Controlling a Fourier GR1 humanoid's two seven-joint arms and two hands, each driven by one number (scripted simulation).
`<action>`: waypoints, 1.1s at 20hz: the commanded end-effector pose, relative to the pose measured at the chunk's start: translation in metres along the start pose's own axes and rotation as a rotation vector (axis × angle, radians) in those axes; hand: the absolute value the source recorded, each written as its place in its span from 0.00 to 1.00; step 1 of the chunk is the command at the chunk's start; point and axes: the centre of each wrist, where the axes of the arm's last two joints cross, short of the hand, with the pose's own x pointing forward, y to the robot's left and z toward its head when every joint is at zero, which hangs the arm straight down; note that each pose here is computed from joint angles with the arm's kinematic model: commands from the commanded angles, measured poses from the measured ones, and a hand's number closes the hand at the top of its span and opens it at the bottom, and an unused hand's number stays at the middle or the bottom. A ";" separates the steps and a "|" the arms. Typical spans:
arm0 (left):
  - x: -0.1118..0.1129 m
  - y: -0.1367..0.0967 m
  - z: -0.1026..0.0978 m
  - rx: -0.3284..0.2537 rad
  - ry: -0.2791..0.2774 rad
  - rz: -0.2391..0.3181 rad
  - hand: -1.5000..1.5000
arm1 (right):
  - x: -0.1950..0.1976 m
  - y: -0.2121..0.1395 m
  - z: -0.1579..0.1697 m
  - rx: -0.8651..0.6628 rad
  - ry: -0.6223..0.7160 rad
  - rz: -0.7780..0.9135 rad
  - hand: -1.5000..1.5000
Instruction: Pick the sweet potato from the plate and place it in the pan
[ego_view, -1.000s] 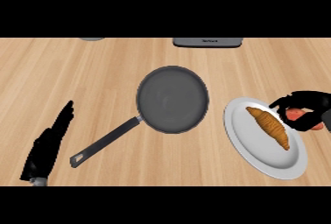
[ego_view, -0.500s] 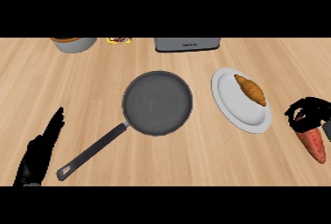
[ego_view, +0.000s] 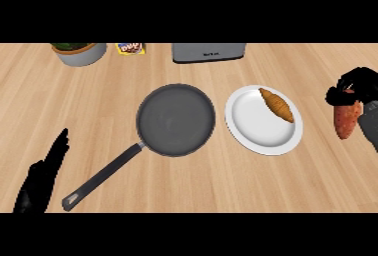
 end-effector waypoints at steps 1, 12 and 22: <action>-0.001 -0.003 0.001 -0.009 -0.010 0.005 0.50 | 0.072 -0.013 0.026 -0.255 -0.104 -0.054 1.00; 0.008 -0.015 0.000 -0.060 -0.061 0.026 0.50 | 0.217 0.022 0.168 -0.371 -0.097 -0.263 1.00; 0.032 -0.014 -0.016 -0.102 -0.143 0.026 0.50 | 0.249 0.064 0.153 -0.301 -0.013 -0.333 1.00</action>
